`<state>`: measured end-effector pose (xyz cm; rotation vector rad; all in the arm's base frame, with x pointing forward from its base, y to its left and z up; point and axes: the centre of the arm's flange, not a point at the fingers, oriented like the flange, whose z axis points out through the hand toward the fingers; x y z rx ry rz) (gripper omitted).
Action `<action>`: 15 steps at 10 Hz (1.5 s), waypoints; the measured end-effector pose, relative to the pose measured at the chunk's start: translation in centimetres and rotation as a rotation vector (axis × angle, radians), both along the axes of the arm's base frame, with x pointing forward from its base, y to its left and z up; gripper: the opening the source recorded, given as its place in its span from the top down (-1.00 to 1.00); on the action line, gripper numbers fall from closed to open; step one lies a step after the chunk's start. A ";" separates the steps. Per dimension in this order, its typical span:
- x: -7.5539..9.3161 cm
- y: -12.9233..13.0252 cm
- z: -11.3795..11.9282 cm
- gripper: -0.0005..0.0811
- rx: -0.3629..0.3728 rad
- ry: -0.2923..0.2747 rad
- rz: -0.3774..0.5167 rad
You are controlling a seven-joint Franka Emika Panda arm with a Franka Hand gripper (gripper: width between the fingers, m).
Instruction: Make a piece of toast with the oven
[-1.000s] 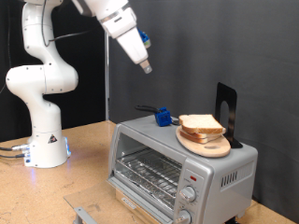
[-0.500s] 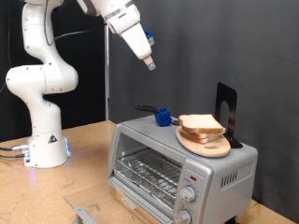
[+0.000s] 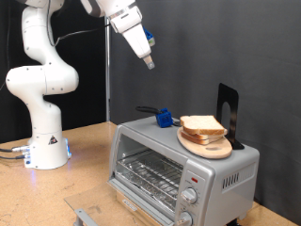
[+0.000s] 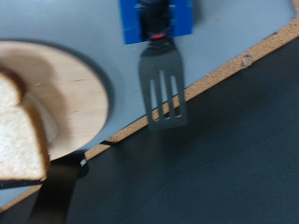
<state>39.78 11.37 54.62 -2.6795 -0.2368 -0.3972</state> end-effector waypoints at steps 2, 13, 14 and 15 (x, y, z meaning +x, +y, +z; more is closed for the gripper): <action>-1.0 1.8 -0.4 -0.68 -0.014 0.039 -0.041; 0.1 4.6 -5.3 -0.68 -0.130 0.012 -0.051; 0.1 4.8 -5.8 -0.68 -0.132 0.020 -0.056; 0.2 5.0 -6.4 -0.68 -0.139 0.027 -0.062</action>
